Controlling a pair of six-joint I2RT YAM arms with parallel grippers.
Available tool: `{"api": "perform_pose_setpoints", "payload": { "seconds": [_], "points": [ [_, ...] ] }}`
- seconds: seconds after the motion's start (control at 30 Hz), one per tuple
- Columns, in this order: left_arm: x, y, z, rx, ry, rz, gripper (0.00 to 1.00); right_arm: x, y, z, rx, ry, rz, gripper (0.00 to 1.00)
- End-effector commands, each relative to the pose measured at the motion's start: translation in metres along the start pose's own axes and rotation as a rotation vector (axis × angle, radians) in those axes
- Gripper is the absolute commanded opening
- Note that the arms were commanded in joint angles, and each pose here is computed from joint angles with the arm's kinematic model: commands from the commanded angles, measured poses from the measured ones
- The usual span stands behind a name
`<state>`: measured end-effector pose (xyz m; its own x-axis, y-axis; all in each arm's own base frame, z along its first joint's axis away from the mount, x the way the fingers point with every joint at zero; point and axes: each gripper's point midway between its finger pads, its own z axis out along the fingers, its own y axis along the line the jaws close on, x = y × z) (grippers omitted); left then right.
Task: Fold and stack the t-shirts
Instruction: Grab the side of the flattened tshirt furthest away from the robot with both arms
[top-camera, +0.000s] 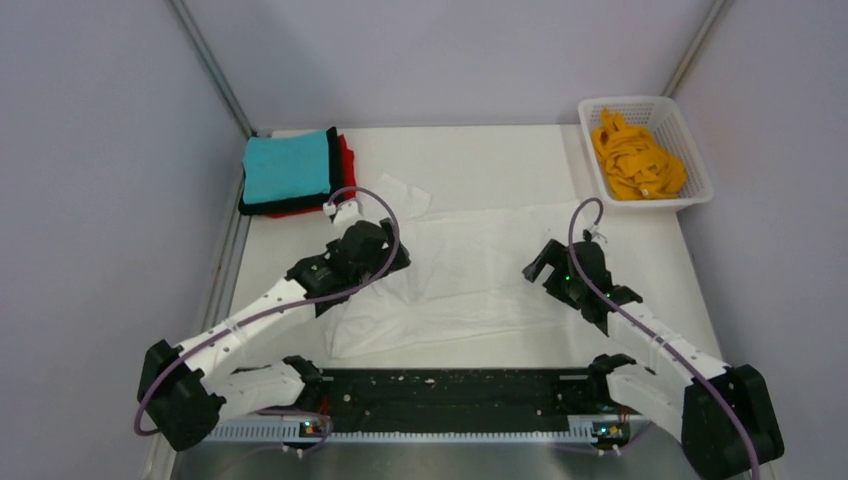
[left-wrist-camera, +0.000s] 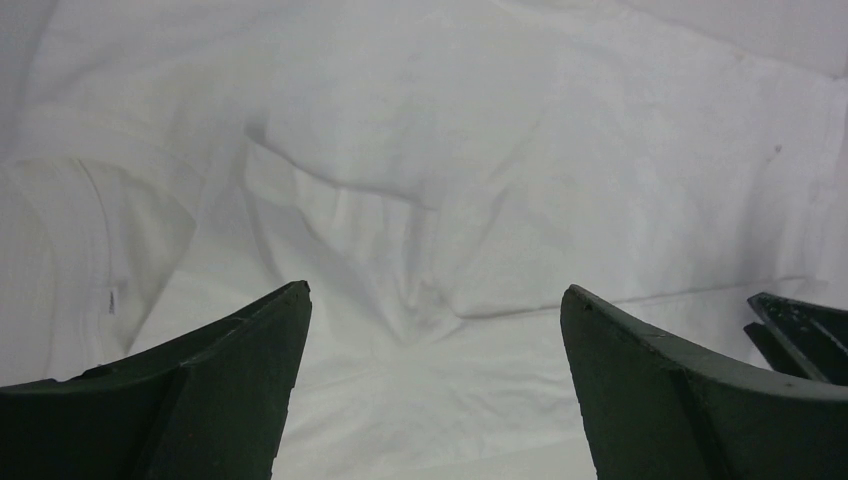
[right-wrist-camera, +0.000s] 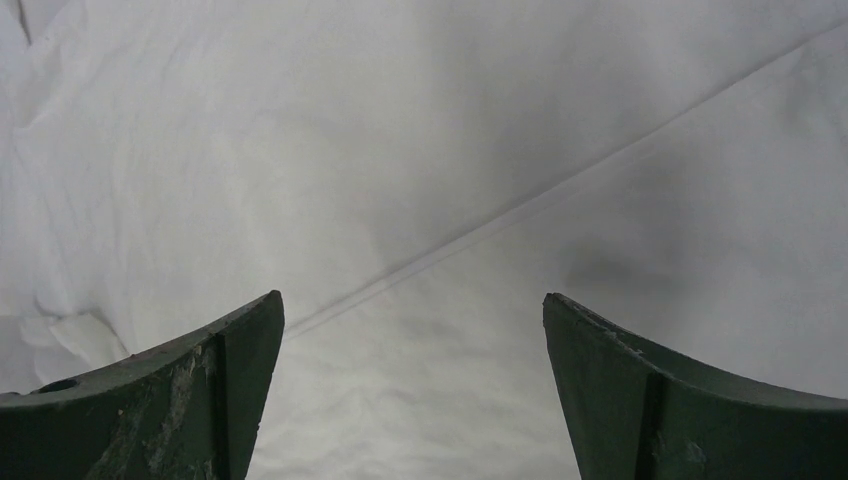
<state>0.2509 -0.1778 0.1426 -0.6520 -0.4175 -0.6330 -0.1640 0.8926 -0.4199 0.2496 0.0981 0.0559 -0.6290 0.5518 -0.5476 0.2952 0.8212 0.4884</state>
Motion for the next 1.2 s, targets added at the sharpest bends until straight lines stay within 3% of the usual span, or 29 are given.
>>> {"api": "perform_pose_setpoints", "payload": {
  "seconds": [0.0, 0.3, 0.53, 0.77, 0.97, 1.17],
  "points": [
    [-0.062, -0.006, 0.004, -0.066, -0.193, 0.018, 0.99, -0.001, 0.006, 0.006, -0.033, -0.018, -0.032, 0.99],
    [-0.119, -0.014, 0.059, -0.010, -0.168, 0.026, 0.99, 0.038, -0.043, -0.029, 0.111, 0.081, 0.034, 0.99],
    [-0.139, -0.027, 0.113, -0.007, -0.083, 0.091, 0.99, 0.040, -0.037, -0.041, 0.075, 0.106, 0.020, 0.99],
    [-0.175, -0.002, 0.189, -0.151, -0.084, 0.043, 0.99, -0.025, 0.023, -0.057, -0.159, -0.131, -0.075, 0.99],
    [-0.208, 0.016, 0.251, -0.257, -0.071, 0.048, 0.97, -0.056, 0.045, -0.067, -0.281, -0.309, -0.078, 0.99],
    [-0.200, 0.010, 0.288, -0.208, -0.008, 0.111, 0.85, -0.066, 0.042, -0.069, -0.270, -0.375, -0.103, 0.99]
  ]
}}
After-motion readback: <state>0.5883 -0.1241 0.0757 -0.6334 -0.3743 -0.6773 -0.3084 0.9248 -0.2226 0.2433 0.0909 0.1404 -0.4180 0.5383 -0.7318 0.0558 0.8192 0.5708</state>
